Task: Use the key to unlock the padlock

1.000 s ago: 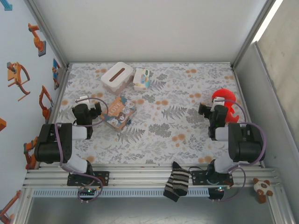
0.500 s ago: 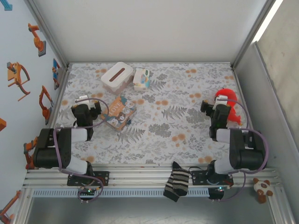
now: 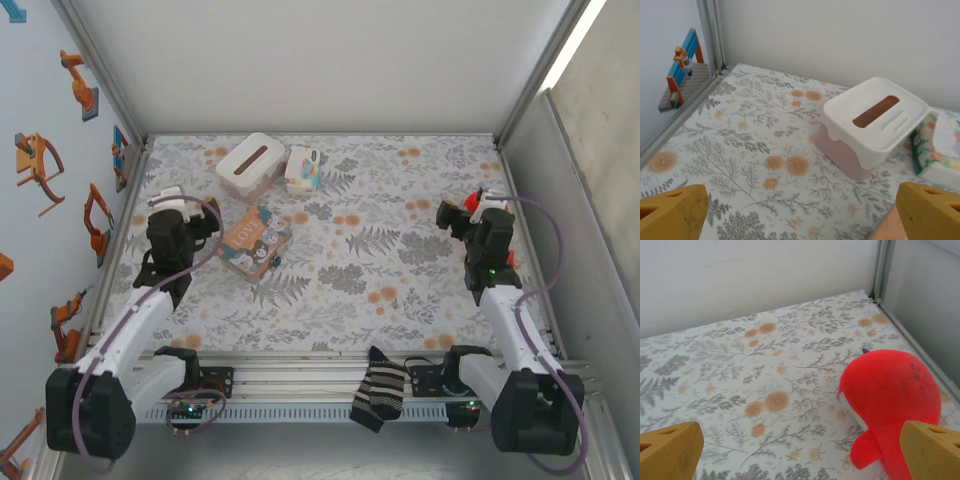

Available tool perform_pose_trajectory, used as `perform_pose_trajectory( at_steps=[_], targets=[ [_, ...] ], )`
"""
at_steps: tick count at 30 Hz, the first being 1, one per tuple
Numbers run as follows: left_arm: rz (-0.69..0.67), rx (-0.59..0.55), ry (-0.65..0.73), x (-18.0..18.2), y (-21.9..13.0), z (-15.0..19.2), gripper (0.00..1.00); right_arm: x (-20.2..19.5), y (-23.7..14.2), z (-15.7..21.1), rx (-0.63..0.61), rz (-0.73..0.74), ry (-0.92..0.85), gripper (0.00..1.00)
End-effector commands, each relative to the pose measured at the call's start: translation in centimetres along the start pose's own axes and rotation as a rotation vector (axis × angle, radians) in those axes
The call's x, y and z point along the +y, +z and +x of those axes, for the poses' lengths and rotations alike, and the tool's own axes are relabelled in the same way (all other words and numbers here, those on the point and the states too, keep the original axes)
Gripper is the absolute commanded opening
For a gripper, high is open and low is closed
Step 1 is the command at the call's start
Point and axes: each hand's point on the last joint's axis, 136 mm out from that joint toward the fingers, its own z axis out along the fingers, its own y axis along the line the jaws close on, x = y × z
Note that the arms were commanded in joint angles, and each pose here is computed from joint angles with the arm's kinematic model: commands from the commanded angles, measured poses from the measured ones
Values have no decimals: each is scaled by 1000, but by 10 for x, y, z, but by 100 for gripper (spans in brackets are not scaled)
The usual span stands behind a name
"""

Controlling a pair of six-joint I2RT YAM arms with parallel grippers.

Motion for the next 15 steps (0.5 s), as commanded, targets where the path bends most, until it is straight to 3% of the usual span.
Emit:
perform_pose_trajectory(
  at_steps=[1,8,15],
  targets=[
    [-39,271,-134,12,-31,53,96,14,-23,45,268,-63,84,99],
    [-9,529,-452,1,-85,91,96,28,-55,76,547,-103,145,100],
    [150,631,-685,-38,-76,111,96,38,-77,114,747,-126,131,99]
  ],
)
